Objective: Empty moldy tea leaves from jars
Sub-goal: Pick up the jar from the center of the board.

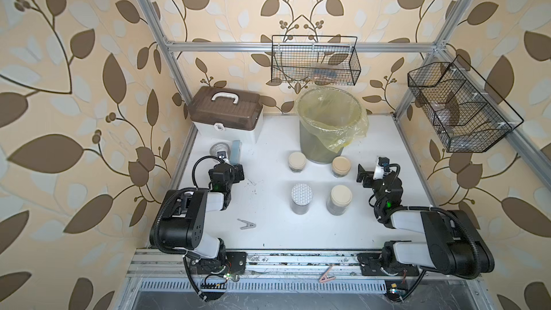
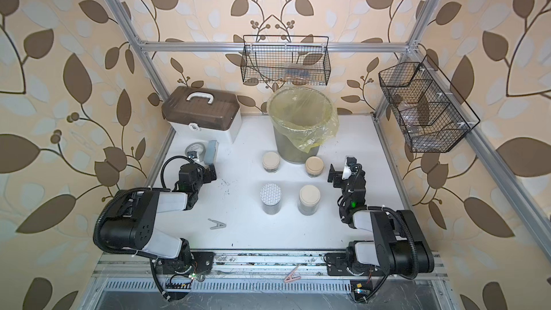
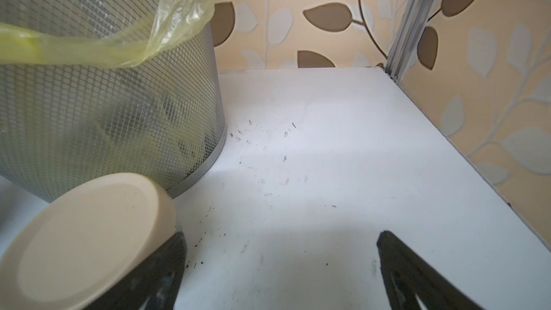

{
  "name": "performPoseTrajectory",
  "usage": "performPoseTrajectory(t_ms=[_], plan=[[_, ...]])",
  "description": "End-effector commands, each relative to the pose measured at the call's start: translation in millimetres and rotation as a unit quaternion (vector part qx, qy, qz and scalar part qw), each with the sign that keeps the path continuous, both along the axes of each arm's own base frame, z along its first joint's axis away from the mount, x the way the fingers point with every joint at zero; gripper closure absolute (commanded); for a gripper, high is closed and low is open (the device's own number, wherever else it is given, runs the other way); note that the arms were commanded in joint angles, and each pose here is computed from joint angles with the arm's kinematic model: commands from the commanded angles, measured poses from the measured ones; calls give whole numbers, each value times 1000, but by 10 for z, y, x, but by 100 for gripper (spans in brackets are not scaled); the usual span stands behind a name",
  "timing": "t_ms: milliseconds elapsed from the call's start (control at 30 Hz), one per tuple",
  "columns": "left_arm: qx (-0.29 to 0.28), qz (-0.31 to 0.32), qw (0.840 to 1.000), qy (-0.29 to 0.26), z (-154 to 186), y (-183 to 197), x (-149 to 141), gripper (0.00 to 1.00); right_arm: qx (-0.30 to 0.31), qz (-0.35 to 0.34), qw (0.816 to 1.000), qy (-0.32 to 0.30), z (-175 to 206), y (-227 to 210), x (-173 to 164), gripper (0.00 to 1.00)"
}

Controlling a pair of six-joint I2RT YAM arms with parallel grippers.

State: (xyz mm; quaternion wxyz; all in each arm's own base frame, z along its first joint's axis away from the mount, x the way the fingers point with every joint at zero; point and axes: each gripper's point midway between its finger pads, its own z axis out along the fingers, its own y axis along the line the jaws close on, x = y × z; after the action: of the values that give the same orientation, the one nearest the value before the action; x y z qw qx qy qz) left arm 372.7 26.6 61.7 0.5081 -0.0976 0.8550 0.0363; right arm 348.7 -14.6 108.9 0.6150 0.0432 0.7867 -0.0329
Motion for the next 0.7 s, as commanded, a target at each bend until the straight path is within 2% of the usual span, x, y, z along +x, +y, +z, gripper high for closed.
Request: performPoseTrajectory(t_ms=[0, 667], plan=[[9, 11, 1000, -25, 153, 76, 106, 1, -9, 2, 1000, -13, 90, 20, 43, 0], [9, 12, 1000, -25, 155, 78, 109, 1, -8, 3, 1000, -14, 89, 16, 40, 0]])
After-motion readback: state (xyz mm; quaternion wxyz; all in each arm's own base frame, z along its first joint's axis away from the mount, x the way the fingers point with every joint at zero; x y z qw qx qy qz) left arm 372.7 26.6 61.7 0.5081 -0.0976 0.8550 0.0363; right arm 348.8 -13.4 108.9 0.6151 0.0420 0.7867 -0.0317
